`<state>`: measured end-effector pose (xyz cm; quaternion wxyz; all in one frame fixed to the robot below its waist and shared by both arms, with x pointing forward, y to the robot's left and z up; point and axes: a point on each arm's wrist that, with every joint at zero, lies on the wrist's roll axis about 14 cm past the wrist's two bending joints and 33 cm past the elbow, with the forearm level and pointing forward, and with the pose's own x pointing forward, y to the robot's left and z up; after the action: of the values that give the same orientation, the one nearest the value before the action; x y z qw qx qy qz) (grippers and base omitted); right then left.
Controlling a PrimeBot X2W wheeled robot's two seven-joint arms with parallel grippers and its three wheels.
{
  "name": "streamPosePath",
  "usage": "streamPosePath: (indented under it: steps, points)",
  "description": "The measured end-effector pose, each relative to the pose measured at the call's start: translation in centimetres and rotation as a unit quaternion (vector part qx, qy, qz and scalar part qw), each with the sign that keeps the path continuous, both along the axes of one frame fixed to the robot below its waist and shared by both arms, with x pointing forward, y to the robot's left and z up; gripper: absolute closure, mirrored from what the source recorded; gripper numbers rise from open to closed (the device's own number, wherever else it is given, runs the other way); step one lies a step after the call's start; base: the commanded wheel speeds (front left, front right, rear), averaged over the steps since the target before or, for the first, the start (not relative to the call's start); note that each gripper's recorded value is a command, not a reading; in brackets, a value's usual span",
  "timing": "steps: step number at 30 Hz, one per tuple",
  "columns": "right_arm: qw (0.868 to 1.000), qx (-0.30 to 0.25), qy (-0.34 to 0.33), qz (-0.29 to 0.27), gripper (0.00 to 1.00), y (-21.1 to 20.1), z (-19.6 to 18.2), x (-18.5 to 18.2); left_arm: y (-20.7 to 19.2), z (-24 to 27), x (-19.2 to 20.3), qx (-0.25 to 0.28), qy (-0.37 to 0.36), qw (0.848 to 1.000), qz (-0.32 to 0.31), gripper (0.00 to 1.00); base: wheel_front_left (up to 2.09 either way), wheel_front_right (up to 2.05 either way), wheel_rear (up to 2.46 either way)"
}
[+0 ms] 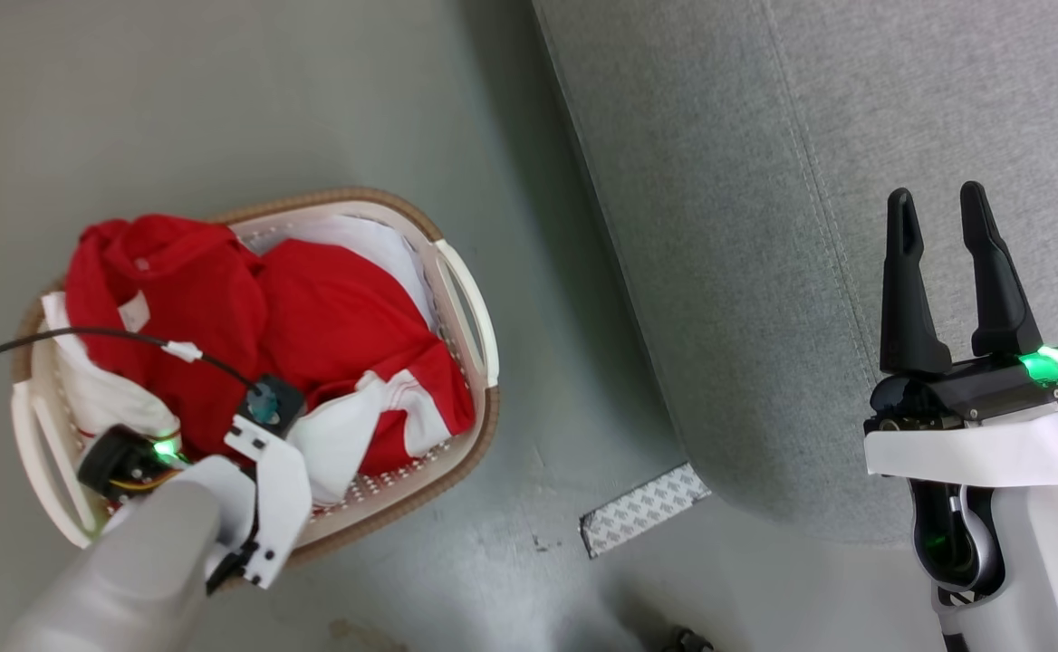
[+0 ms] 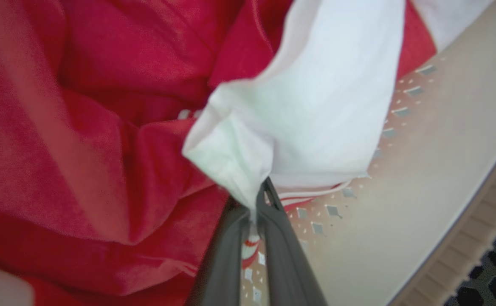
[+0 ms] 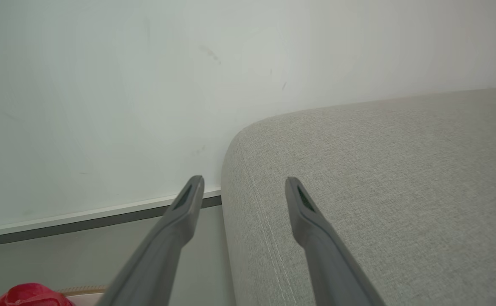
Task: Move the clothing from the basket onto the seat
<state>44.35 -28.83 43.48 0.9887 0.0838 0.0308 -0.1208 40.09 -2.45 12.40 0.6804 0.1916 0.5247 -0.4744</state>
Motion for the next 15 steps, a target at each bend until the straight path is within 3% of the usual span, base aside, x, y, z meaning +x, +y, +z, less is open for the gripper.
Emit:
streamPosePath:
  steps: [9,15]
  points:
    - [0.999,-0.026,-0.036,0.005,0.0,0.0,3.5,-0.4,-1.9,4.5,-0.6,-0.063,-0.03,0.997,0.021,1.0,0.0,0.0,0.0]
    - [0.996,-0.037,-0.074,0.016,0.0,0.9,6.9,-1.7,-3.4,10.8,0.1,-0.128,-0.093,0.986,0.052,1.0,0.0,0.0,0.0]
